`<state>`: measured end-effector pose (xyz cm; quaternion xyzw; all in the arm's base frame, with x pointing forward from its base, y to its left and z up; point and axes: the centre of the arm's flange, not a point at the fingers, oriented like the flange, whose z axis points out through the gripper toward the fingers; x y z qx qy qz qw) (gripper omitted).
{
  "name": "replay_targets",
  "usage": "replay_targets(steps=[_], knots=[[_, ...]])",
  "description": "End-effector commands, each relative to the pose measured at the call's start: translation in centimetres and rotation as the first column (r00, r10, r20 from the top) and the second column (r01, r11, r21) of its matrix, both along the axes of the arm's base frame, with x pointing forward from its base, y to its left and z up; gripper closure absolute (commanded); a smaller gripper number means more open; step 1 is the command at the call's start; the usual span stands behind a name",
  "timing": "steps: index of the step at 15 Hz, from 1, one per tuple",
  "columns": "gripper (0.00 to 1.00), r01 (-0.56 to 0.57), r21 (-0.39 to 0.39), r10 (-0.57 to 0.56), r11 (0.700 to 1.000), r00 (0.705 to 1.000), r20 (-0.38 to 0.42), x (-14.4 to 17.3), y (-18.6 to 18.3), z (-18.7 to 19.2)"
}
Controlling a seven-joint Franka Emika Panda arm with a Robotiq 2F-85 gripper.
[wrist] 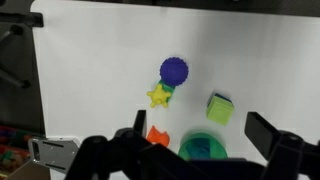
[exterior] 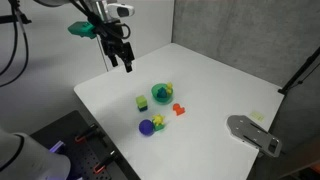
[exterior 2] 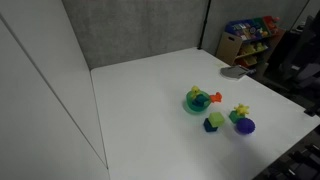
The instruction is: Put the orange toy in the green bowl
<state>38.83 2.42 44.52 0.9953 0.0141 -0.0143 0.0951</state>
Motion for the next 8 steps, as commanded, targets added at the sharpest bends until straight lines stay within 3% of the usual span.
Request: replay_targets(steps=[1, 8], knots=[[0.00, 0.000, 0.000, 0.000, 1.000, 1.000, 0.000, 0.0, 0.0, 0.0], [0.00, 0.036, 0.044, -0.036, 0.998, 0.999, 0.006, 1.6, -1.4, -0.3]])
